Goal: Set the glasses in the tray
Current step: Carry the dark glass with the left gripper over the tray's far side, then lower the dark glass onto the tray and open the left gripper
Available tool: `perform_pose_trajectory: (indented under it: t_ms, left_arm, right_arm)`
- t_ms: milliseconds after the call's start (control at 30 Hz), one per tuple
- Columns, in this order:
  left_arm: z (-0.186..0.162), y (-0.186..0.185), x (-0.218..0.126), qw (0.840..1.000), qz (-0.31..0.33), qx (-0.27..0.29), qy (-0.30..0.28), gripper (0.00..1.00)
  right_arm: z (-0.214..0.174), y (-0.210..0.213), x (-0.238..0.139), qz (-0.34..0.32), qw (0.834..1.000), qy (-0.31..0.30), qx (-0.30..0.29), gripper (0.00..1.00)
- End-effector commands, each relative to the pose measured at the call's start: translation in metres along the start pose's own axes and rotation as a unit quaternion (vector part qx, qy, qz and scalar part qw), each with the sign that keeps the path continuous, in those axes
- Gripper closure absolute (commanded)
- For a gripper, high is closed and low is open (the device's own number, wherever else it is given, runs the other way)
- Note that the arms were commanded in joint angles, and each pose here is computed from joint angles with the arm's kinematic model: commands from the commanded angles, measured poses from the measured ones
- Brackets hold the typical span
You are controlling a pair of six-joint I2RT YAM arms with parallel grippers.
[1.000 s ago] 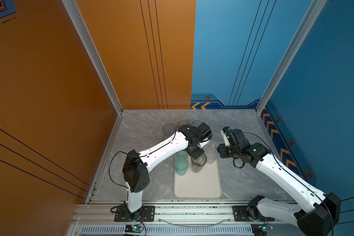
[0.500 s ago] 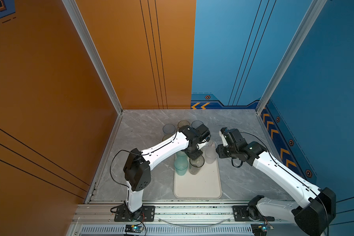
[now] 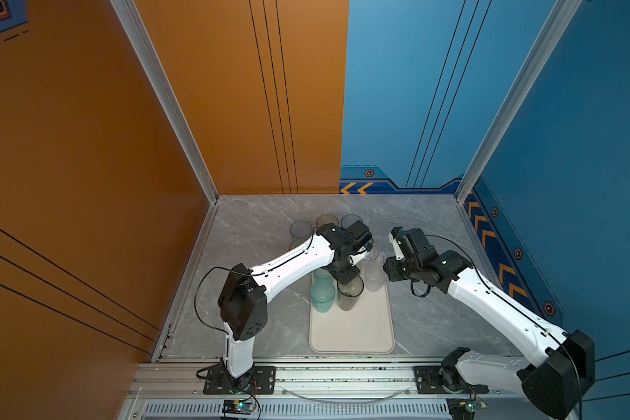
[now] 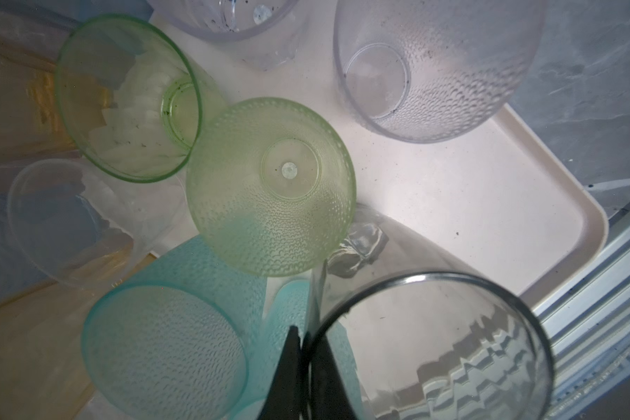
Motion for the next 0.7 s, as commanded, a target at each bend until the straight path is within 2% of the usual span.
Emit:
perform_pose_trajectory:
  t_ms: [0, 667]
  left_arm:
    - [-0.0053, 0.0019, 0.0007, 1.000, -0.009, -0.004, 0.004, 0.95]
    - [-0.0058, -0.0018, -0.0054, 1.000, 0.005, 0.004, -0.014, 0.91]
  right_arm:
    - [0.0080, 0.0033, -0.0021, 0.008, 1.000, -0.008, 0.003, 0.66]
    - [0.0107, 0.0074, 0.0020, 0.010, 1.000, -0.002, -0.003, 0.66]
Point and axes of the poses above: each gripper's point midway between its finger pads, its own x axis out along the fingers, its own y axis along the line the jaws close on, z = x × y, the point moved 5 cm from there along -x, back along the fingers, and after that the axes turned 11 degrees about -x, right-handed, at the moved point
